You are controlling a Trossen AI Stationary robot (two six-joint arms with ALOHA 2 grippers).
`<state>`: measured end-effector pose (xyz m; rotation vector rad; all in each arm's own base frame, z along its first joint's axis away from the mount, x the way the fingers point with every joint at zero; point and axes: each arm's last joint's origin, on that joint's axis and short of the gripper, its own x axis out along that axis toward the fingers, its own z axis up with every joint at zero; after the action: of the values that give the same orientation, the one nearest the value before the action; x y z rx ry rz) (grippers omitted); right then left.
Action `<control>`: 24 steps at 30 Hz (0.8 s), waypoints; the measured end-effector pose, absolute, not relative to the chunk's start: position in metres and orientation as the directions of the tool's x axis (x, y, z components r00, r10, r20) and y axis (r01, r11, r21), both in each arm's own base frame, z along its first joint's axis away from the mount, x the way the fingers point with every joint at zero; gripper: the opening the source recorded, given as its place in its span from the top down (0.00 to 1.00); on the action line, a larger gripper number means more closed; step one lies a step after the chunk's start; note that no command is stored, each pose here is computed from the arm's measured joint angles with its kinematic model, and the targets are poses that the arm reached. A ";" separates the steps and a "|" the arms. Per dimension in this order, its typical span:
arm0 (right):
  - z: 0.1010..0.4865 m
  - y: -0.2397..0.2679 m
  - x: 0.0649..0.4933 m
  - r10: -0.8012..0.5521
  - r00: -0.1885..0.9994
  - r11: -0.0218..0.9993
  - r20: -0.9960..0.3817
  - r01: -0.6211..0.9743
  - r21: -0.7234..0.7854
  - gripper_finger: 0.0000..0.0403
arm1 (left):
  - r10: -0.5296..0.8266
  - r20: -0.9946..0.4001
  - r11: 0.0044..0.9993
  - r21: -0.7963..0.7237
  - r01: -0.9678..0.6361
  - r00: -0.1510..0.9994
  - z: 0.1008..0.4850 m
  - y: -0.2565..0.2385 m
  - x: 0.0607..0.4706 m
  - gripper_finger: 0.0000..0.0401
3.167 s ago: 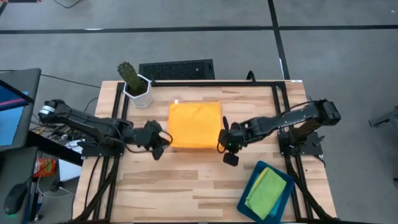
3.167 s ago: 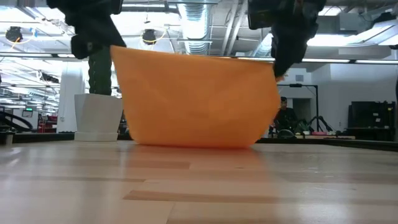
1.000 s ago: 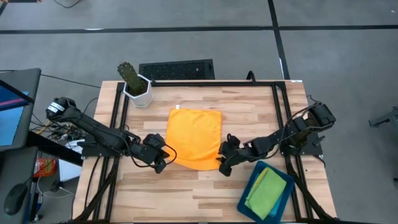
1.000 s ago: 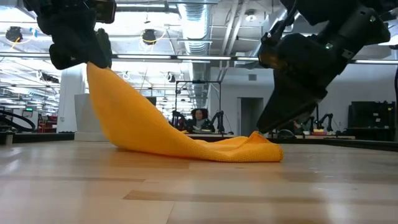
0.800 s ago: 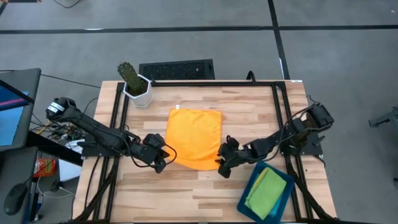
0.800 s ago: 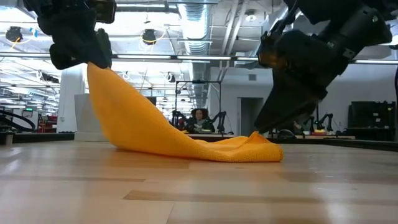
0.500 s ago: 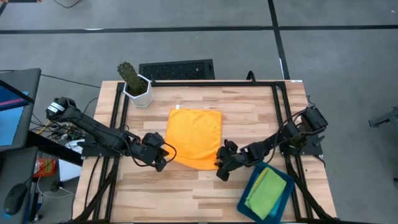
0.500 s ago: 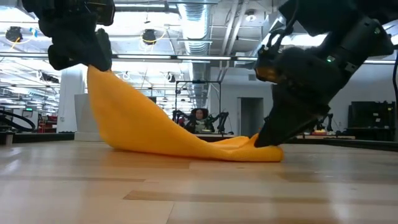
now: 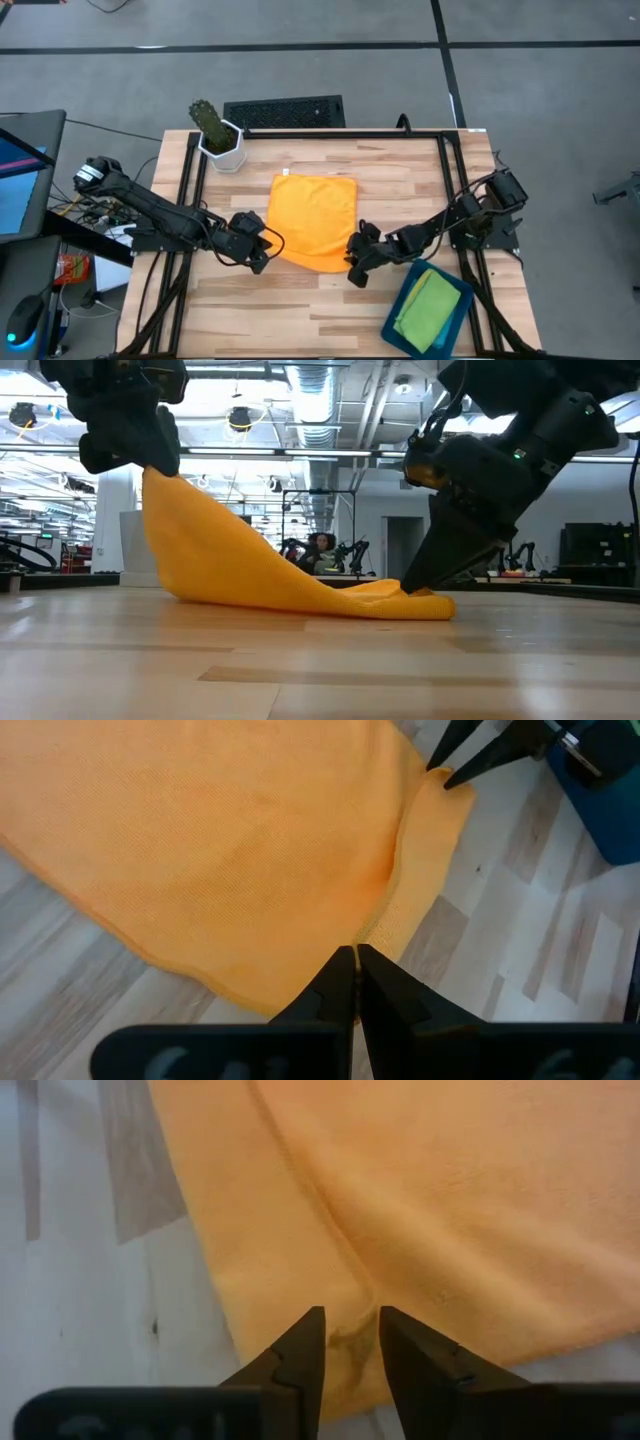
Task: Fold microfiber towels
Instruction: Fold the orange microfiber towel
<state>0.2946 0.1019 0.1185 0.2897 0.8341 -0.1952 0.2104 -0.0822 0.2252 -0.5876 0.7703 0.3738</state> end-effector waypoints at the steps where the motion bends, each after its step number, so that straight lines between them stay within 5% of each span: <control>1: 0.118 0.101 0.295 -0.056 0.655 0.943 -0.753 0.283 0.175 0.70 | 0.104 -0.739 0.778 -0.356 -0.517 0.665 0.225 -0.082 0.210 1.00; 10: 0.115 0.100 0.294 -0.019 0.627 0.942 -0.779 0.272 0.196 0.96 | 0.103 -0.740 0.780 -0.355 -0.515 0.665 0.225 -0.082 0.210 1.00; 24: 0.173 0.094 0.275 0.008 0.695 0.899 -0.719 0.310 0.310 0.98 | 0.031 -0.742 0.763 -0.415 -0.495 0.670 0.228 -0.084 0.209 1.00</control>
<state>0.2749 0.0937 0.1731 0.4319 0.7901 -0.1743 0.2091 -0.0843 0.2284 -0.6467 0.7905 0.3207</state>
